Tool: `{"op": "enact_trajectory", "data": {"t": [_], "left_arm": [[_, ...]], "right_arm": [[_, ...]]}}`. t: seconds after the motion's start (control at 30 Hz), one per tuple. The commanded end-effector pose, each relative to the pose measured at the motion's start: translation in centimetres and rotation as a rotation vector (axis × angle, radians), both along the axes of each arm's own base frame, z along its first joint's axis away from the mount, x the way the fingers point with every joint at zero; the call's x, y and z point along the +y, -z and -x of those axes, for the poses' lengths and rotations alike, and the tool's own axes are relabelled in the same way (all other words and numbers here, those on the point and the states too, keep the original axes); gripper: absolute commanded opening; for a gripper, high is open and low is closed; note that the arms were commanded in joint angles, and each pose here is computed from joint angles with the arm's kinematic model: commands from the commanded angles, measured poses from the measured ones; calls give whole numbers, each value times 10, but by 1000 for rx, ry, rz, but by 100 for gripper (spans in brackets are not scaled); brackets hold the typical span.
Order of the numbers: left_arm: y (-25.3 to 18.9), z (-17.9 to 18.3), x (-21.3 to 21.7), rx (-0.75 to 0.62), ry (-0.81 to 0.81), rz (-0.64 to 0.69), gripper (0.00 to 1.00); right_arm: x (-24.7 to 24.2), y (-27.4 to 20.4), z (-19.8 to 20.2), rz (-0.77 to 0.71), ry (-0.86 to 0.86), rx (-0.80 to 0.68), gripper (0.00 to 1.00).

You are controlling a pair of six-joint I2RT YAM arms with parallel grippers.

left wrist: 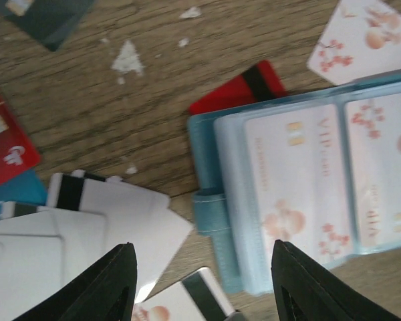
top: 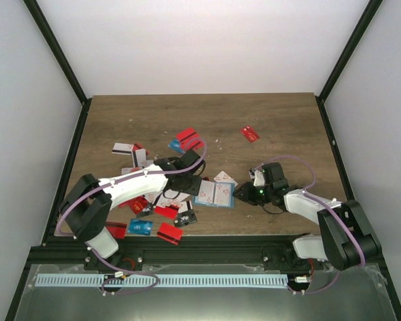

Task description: Put the credit cards into the card holder

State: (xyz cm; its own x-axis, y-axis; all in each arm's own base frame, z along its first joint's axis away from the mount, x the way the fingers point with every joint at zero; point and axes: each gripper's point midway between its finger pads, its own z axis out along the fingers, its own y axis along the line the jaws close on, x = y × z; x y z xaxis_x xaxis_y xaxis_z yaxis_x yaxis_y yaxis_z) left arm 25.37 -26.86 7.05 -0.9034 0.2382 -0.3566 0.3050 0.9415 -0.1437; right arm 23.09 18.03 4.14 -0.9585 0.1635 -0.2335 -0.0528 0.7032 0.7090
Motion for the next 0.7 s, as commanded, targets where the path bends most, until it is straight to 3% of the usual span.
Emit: {"op": "enact_trajectory", "data": {"t": [0.0, 0.17, 0.5, 0.67], "left_arm": [[6, 1, 30, -32, 6, -143, 58], [22, 1, 35, -16, 31, -208, 57], [47, 0, 16, 34, 113, -195, 57], [50, 2, -1, 55, 162, -127, 58]], "right_arm": [[3, -5, 2, -6, -17, -6, 26], [2, -5, 3, 3, -21, -5, 27], [2, -4, 2, 9, -19, 0, 27], [2, -1, 2, 14, -23, 6, 26]]}}
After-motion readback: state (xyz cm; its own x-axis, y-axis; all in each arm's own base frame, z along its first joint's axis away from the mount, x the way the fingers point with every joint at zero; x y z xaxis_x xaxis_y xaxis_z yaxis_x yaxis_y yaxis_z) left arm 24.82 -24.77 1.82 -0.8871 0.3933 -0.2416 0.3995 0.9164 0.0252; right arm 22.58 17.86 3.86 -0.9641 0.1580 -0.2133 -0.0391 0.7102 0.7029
